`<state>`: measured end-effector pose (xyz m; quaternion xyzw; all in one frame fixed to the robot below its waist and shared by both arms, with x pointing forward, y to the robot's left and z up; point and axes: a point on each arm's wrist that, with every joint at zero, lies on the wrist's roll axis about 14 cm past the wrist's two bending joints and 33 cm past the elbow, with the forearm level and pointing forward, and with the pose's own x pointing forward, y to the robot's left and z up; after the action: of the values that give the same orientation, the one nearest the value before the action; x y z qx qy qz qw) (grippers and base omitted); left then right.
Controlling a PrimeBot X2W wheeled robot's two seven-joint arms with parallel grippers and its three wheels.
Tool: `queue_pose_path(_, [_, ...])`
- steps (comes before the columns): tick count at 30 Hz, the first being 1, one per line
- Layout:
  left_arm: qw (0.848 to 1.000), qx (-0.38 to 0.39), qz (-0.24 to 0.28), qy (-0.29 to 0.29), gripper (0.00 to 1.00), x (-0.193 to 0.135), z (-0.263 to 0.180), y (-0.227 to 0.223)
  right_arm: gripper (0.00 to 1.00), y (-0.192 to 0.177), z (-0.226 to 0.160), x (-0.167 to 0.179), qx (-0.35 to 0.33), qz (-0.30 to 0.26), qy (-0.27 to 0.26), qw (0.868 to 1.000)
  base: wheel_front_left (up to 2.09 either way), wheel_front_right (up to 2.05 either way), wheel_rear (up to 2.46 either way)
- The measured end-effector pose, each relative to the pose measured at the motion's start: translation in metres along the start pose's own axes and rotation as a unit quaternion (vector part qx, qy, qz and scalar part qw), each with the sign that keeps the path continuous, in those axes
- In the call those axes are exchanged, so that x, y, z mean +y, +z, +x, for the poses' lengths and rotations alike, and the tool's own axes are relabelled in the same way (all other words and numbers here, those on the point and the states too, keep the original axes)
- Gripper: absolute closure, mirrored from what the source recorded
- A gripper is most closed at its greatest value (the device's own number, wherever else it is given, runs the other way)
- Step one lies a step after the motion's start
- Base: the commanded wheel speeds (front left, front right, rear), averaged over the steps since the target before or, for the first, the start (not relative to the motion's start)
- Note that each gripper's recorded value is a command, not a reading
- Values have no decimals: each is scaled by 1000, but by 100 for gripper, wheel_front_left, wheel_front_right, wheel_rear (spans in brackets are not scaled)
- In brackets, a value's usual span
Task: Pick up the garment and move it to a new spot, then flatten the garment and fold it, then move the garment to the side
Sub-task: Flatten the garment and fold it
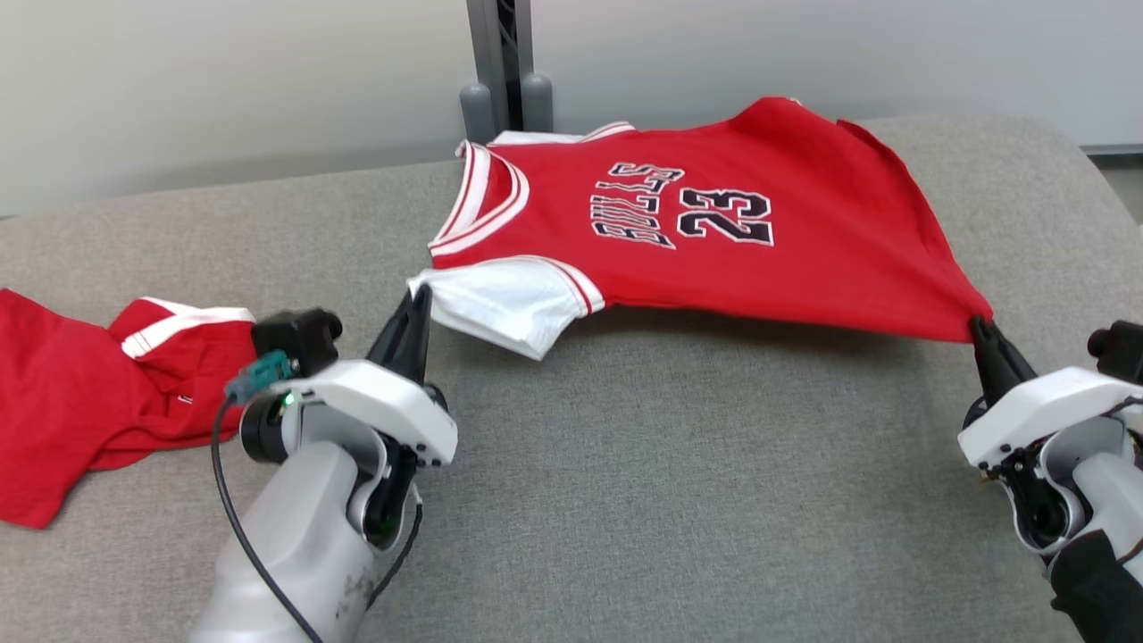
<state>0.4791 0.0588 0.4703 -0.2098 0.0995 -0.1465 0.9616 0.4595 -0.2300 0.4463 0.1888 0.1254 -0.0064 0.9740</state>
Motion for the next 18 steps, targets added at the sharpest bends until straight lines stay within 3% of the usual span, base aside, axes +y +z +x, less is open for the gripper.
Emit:
queue_pose_path(11, [999, 2, 40, 11, 100, 5, -51, -11, 100, -17, -26, 15, 15, -5, 25, 1000, 0, 0, 0])
queue_pose_path(18, [994, 55, 98, -7, 100, 2, -87, -41, 100, -36, -43, 1, 50, -58, 20, 997, 0, 0, 0])
